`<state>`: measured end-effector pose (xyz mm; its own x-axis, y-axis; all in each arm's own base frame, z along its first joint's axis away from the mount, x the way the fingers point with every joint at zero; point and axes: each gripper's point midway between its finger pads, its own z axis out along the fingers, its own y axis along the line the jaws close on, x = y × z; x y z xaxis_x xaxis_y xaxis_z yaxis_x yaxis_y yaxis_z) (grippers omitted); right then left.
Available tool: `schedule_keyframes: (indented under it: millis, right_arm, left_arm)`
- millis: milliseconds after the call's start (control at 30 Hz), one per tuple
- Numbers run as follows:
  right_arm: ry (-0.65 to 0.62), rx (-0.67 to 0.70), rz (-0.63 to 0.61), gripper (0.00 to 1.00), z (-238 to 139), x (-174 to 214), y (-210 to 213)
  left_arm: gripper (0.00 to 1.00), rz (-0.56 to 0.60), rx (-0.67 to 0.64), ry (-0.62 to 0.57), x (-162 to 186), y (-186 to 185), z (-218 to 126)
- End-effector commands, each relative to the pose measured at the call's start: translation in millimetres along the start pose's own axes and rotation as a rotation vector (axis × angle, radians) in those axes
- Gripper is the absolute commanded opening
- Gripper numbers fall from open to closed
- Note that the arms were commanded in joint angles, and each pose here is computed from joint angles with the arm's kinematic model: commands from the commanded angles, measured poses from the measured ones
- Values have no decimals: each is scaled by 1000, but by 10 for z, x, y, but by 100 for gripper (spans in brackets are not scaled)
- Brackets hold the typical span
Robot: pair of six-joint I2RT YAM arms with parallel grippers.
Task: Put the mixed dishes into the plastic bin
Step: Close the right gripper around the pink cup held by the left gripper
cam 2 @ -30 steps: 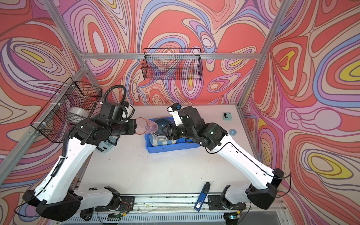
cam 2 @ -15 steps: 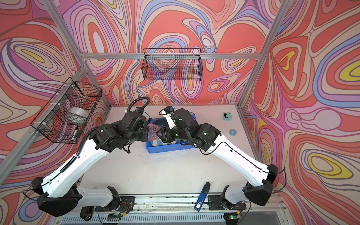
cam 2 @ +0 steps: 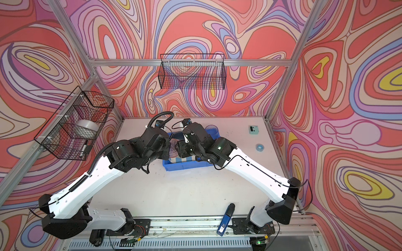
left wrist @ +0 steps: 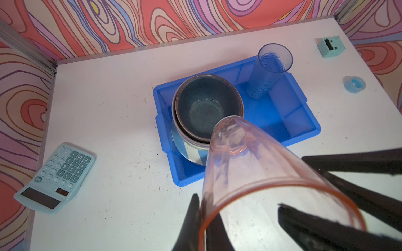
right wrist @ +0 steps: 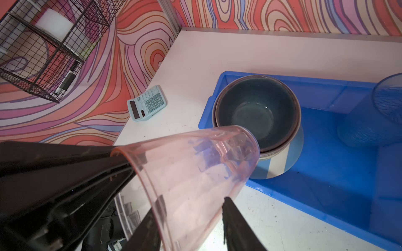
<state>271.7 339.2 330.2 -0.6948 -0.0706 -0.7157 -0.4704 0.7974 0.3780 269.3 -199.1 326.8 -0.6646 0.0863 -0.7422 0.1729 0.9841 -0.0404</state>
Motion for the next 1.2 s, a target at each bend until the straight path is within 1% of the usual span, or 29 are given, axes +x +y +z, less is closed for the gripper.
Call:
schedule_keyframes:
  millis: [0, 233, 333, 600, 767, 900, 1000, 1100, 1167]
  right_arm:
    - [-10, 41, 15, 43, 13, -47, -24]
    - [-7, 49, 33, 36, 18, -51, -29]
    - [0, 48, 36, 31, 18, -40, -24]
    - [22, 55, 50, 18, -19, 22, -52]
    - [54, 39, 51, 15, -54, 116, -48]
    - [109, 60, 50, 11, -17, 244, -99]
    - [146, 77, 54, 9, -6, 329, -137]
    - [181, 96, 59, 11, 0, 403, -173]
    - [206, 127, 62, 15, 6, 450, -222]
  left_arm:
    - [0, -59, 71, -58, -144, -87, -147]
    - [0, -57, 121, -40, -117, -166, -172]
    - [0, -62, 141, -22, -82, -211, -152]
    - [4, -95, 258, 38, 15, -429, -156]
    - [7, -119, 311, 89, 163, -529, -102]
    - [8, -131, 350, 119, 233, -605, -92]
    - [8, -137, 356, 127, 242, -614, -99]
    - [9, -137, 364, 123, 235, -620, -115]
    - [9, -137, 368, 123, 233, -626, -115]
